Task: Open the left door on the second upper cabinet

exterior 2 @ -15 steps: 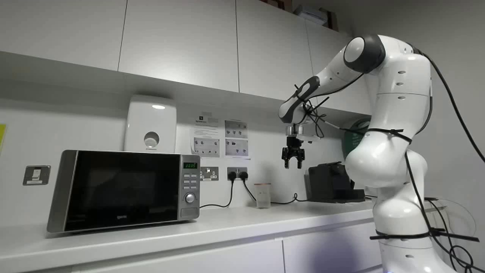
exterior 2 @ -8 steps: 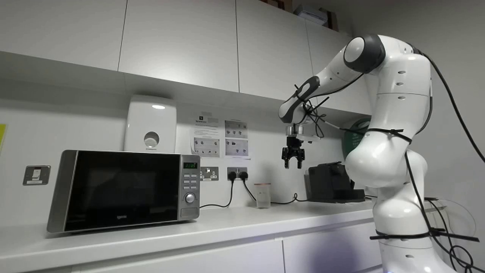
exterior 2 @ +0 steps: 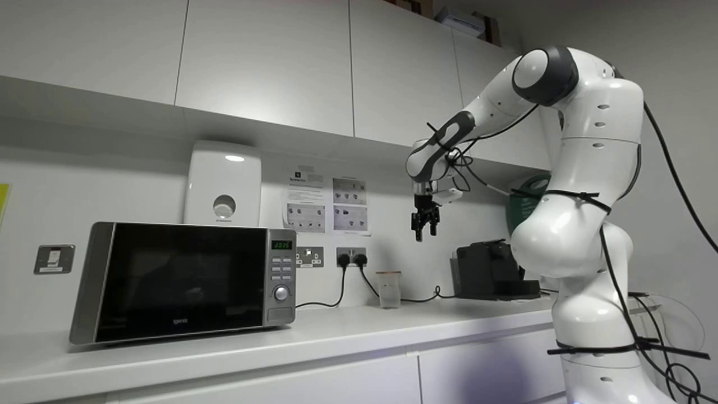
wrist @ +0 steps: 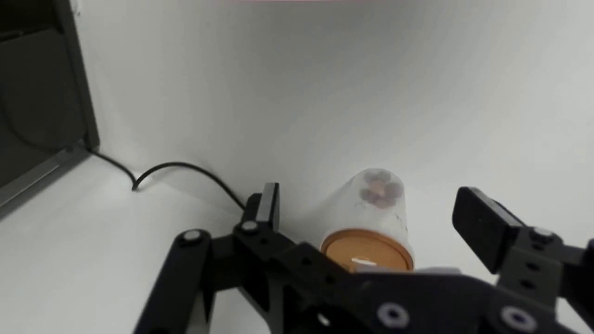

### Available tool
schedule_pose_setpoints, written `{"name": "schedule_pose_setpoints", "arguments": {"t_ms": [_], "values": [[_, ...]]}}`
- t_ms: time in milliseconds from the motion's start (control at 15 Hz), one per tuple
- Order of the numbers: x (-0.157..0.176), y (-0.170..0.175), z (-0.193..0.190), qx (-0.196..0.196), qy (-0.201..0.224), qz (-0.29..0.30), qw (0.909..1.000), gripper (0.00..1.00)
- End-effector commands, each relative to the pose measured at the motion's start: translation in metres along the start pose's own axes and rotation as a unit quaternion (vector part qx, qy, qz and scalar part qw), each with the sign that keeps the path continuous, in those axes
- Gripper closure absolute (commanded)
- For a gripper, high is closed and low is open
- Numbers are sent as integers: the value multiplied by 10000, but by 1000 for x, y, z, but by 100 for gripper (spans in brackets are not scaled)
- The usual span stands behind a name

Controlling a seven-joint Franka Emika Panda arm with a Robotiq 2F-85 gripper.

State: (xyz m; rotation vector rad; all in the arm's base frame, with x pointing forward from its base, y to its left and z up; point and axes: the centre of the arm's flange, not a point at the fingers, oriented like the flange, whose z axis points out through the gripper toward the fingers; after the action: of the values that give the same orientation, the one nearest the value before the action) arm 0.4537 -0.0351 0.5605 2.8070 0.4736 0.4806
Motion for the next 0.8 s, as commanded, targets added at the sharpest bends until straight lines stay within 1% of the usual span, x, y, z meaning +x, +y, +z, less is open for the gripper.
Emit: {"name": "schedule_pose_setpoints", "arguments": {"t_ms": [0, 133, 333, 467, 600, 667, 733], "values": [[2, -12, -31, -807, 472, -404, 9948, 0], [4, -20, -48, -1236, 716, -681, 9874, 0], [5, -35, -67, -1876, 964, -1187, 9703, 0], [5, -43, -69, -2331, 1028, -1483, 9556, 0], [5, -52, -64, -2828, 1080, -1682, 9381, 0], [5, -56, -61, -3088, 1067, -1721, 9293, 0], [6, -60, -55, -3361, 954, -1657, 9222, 0]]}}
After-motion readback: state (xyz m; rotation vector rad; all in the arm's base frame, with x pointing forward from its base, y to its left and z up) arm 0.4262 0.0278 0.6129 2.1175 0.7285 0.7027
